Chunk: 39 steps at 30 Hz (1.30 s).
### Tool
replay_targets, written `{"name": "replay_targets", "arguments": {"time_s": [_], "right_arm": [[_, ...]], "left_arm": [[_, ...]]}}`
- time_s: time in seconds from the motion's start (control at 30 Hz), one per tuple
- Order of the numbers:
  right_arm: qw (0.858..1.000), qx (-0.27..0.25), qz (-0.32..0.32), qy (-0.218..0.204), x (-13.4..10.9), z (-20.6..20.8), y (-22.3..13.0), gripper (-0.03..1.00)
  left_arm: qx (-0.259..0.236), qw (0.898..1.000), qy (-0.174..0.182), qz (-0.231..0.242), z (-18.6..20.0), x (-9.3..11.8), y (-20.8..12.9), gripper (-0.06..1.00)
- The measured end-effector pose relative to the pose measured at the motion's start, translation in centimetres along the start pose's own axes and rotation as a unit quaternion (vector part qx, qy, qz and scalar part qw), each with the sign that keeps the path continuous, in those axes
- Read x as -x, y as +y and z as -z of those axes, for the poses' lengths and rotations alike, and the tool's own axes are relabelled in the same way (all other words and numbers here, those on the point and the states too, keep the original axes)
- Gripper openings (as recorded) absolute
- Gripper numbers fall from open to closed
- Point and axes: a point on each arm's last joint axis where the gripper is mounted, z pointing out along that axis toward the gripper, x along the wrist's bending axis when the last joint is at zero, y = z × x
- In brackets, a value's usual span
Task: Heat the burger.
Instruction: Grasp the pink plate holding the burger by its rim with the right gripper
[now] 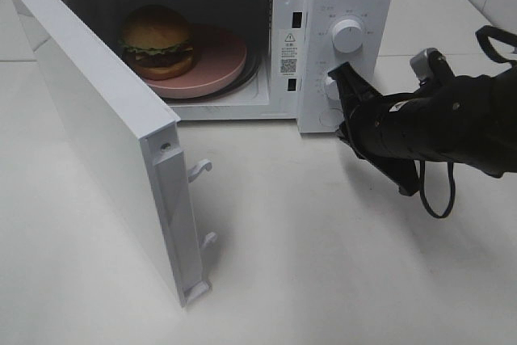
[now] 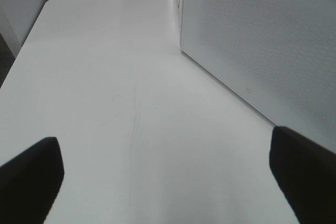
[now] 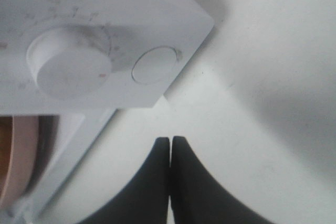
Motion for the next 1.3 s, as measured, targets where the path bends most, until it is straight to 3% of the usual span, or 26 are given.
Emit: {"name": "replay_targets", "arguments": {"time_s": [0.07, 0.27, 0.37, 0.43, 0.5, 0.53, 0.57, 0.63, 0.67, 0.7, 0.73, 0.8, 0.83, 0.87, 0.9, 0.93, 0.97, 1.0, 1.03, 1.07, 1.1, 1.13, 1.17, 1.2, 1.23, 1.3], "right_arm": [[0.993, -0.036, 0.115, -0.006, -0.3, 1.0, -0.3, 0.01], [0.975, -0.071, 0.212, -0.006, -0.5, 1.9, -0.7, 0.01], [0.954, -0.097, 0.285, -0.002, -0.6, 2.6, -0.9, 0.01], [0.921, -0.132, 0.367, 0.007, -0.7, 3.5, -1.3, 0.01], [0.913, -0.139, 0.384, 0.010, -0.8, 3.6, -1.4, 0.01], [0.891, -0.160, 0.424, 0.013, -0.8, 3.9, -1.6, 0.01], [0.891, -0.160, 0.424, 0.013, -0.8, 3.9, -1.6, 0.01], [0.852, -0.196, 0.485, 0.015, -1.0, 4.1, -1.9, 0.01], [0.852, -0.196, 0.485, 0.015, -1.0, 4.1, -1.9, 0.01], [0.824, -0.216, 0.524, 0.016, -1.3, 4.3, -2.0, 0.01], [0.824, -0.216, 0.524, 0.016, -1.3, 4.3, -2.0, 0.01], [0.775, -0.243, 0.584, 0.012, -1.7, 4.7, -2.0, 0.01], [0.775, -0.243, 0.584, 0.012, -1.7, 4.7, -2.0, 0.01], [0.756, -0.249, 0.605, 0.010, -1.9, 4.8, -1.9, 0.01], [0.719, -0.260, 0.645, 0.003, -2.1, 5.0, -1.6, 0.01], [0.719, -0.260, 0.645, 0.003, -2.1, 5.0, -1.6, 0.01], [0.683, -0.271, 0.678, -0.003, -2.3, 5.2, -1.4, 0.01], [0.683, -0.271, 0.678, -0.003, -2.3, 5.2, -1.4, 0.01], [0.662, -0.278, 0.696, -0.006, -2.3, 5.3, -1.2, 0.01], [0.622, -0.291, 0.727, -0.011, -2.5, 5.6, -1.0, 0.01], [0.622, -0.291, 0.727, -0.011, -2.5, 5.6, -1.0, 0.01], [0.599, -0.295, 0.744, -0.011, -2.5, 5.6, -0.9, 0.01], [0.553, -0.309, 0.773, -0.010, -2.7, 5.9, -0.7, 0.01], [0.553, -0.309, 0.773, -0.010, -2.7, 5.9, -0.7, 0.01], [0.514, -0.318, 0.797, -0.004, -2.7, 6.1, -0.5, 0.01], [0.496, -0.320, 0.807, 0.000, -2.8, 6.1, -0.5, 0.01]], "left_arm": [[0.000, 1.000, 0.000, 0.000, 0.0, 0.0, 0.0, 0.99], [0.000, 1.000, 0.000, 0.000, 0.0, 0.0, 0.0, 0.99], [0.000, 1.000, 0.000, 0.000, 0.0, 0.0, 0.0, 0.99], [0.000, 1.000, 0.000, 0.000, 0.0, 0.0, 0.0, 0.99], [0.000, 1.000, 0.000, 0.000, 0.0, 0.0, 0.0, 0.99], [0.000, 1.000, 0.000, 0.000, 0.0, 0.0, 0.0, 0.99], [0.000, 1.000, 0.000, 0.000, 0.0, 0.0, 0.0, 0.99], [0.000, 1.000, 0.000, 0.000, 0.0, 0.0, 0.0, 0.99], [0.000, 1.000, 0.000, 0.000, 0.0, 0.0, 0.0, 0.99], [0.000, 1.000, 0.000, 0.000, 0.0, 0.0, 0.0, 0.99], [0.000, 1.000, 0.000, 0.000, 0.0, 0.0, 0.0, 0.99], [0.000, 1.000, 0.000, 0.000, 0.0, 0.0, 0.0, 0.99], [0.000, 1.000, 0.000, 0.000, 0.0, 0.0, 0.0, 0.99], [0.000, 1.000, 0.000, 0.000, 0.0, 0.0, 0.0, 0.99], [0.000, 1.000, 0.000, 0.000, 0.0, 0.0, 0.0, 0.99], [0.000, 1.000, 0.000, 0.000, 0.0, 0.0, 0.0, 0.99], [0.000, 1.000, 0.000, 0.000, 0.0, 0.0, 0.0, 0.99], [0.000, 1.000, 0.000, 0.000, 0.0, 0.0, 0.0, 0.99], [0.000, 1.000, 0.000, 0.000, 0.0, 0.0, 0.0, 0.99], [0.000, 1.000, 0.000, 0.000, 0.0, 0.0, 0.0, 0.99], [0.000, 1.000, 0.000, 0.000, 0.0, 0.0, 0.0, 0.99], [0.000, 1.000, 0.000, 0.000, 0.0, 0.0, 0.0, 0.99], [0.000, 1.000, 0.000, 0.000, 0.0, 0.0, 0.0, 0.99], [0.000, 1.000, 0.000, 0.000, 0.0, 0.0, 0.0, 0.99], [0.000, 1.000, 0.000, 0.000, 0.0, 0.0, 0.0, 0.99], [0.000, 1.000, 0.000, 0.000, 0.0, 0.0, 0.0, 0.99]]}}
